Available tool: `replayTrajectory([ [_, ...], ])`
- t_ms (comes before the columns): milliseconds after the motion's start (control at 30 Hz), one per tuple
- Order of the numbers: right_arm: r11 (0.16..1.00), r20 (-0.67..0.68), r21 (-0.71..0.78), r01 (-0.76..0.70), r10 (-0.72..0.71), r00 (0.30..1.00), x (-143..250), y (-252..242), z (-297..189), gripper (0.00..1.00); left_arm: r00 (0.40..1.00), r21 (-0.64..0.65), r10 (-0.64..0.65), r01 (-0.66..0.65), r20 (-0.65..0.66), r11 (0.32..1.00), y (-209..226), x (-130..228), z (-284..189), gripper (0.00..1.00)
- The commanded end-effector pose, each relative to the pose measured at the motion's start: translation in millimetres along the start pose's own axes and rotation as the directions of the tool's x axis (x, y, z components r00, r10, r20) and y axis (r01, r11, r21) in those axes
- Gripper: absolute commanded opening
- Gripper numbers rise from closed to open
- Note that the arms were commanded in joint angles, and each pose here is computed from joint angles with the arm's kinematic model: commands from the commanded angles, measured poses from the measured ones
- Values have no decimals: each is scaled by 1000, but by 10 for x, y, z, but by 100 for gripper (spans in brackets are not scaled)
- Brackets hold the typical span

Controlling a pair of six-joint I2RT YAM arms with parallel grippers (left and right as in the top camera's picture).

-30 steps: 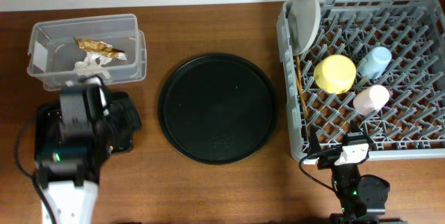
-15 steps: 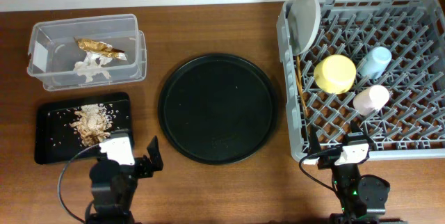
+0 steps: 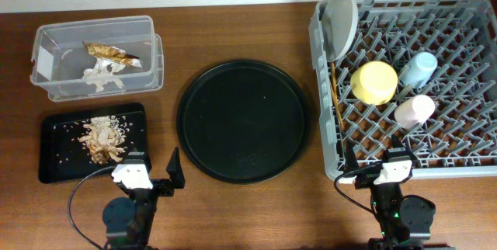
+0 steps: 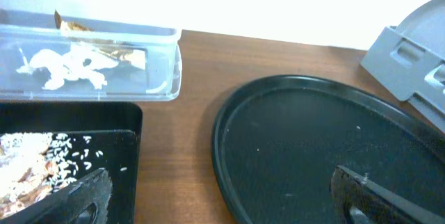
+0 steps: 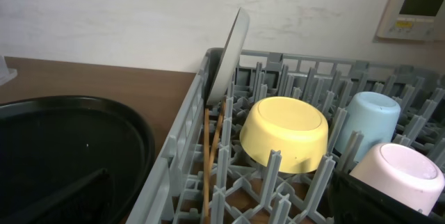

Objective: Sort waste into correct bins and load items into the dishwasher rack

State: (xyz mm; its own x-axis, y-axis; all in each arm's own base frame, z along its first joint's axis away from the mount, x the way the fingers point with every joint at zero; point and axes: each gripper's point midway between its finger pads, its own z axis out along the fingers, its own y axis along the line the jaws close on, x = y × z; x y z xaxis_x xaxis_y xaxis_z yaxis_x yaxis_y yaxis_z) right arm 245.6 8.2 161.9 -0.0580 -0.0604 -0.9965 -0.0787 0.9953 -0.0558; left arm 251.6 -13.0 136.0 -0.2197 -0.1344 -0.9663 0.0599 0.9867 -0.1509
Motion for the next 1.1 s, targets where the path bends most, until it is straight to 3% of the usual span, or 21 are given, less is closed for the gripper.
replayTrajectory([
  [0, 1000, -1, -2, 7, -7, 1000, 26, 9, 2, 98, 999, 12, 49, -49, 23, 999, -19, -16, -12, 99],
  [133, 1000, -1, -2, 7, -7, 1000, 26, 9, 2, 98, 992, 10, 122, -123, 25, 992, -19, -19, -12, 99],
  [500, 1000, -1, -2, 7, -7, 1000, 26, 9, 2, 98, 988, -5, 133, -133, 71, 991, -3, -58, -46, 99],
  [733, 1000, -1, -2, 7, -7, 1000, 26, 9, 2, 98, 990, -114, 125, -118, 61, 986, 188, -54, -57, 99],
  [1067, 1000, -1, -2, 7, -7, 1000, 26, 9, 2, 98, 972, -123, 222, -211, 83, 970, 177, -126, -84, 99],
])
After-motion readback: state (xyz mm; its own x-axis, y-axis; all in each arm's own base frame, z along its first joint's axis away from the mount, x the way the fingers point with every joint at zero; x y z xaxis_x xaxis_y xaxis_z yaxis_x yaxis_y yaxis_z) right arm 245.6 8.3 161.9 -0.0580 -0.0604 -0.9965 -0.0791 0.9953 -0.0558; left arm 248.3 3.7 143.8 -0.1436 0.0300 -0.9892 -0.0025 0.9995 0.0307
